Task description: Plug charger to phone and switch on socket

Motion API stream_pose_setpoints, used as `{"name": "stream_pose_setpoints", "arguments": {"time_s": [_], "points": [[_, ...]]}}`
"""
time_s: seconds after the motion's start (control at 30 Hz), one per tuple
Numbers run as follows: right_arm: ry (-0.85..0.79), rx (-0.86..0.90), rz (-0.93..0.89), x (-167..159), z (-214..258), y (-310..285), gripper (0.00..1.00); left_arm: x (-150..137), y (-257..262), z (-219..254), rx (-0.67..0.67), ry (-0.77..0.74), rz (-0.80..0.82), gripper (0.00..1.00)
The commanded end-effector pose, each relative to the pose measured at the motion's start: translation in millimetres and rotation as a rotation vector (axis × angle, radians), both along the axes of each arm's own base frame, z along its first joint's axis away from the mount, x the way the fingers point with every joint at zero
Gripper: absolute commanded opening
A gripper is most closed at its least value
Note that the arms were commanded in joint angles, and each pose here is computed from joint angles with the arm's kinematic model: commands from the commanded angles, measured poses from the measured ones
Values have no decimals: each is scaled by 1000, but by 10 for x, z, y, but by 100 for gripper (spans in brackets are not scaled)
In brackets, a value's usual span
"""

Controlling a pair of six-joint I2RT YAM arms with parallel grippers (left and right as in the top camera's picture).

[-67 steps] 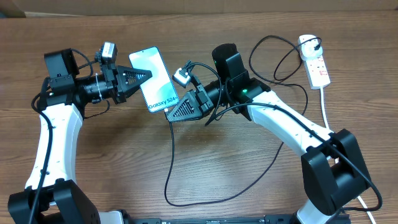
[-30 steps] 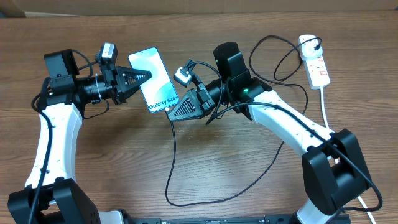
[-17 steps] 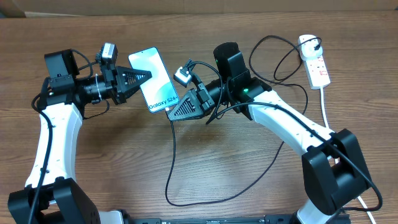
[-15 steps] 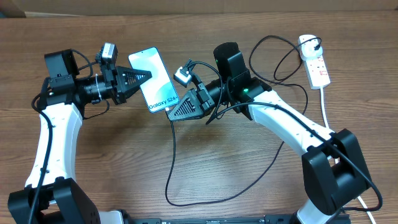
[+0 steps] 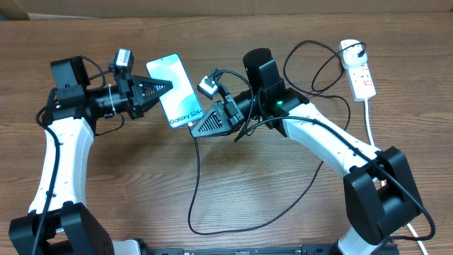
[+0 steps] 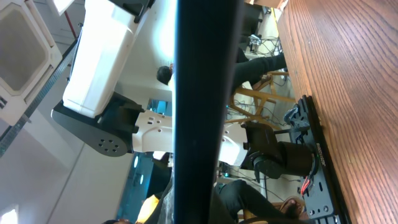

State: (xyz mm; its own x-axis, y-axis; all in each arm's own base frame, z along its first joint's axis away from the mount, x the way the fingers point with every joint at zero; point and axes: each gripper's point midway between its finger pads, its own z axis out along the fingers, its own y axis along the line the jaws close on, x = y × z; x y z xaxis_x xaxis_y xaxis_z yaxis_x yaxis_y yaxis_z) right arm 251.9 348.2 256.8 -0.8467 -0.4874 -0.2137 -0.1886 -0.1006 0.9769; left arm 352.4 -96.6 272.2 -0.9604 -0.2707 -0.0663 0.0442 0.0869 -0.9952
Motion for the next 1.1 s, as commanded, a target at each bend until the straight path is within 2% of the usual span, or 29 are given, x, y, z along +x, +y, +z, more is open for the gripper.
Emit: {"name": "stream_pose_setpoints", "arguments": {"time_s": [0.0, 1.07], "points": [[-14, 3, -5, 5, 42, 18, 4, -131, -99, 180, -77, -22, -86, 4], [4, -3, 16, -55, 48, 48, 4, -107, -94, 152, -61, -19, -72, 4]]}}
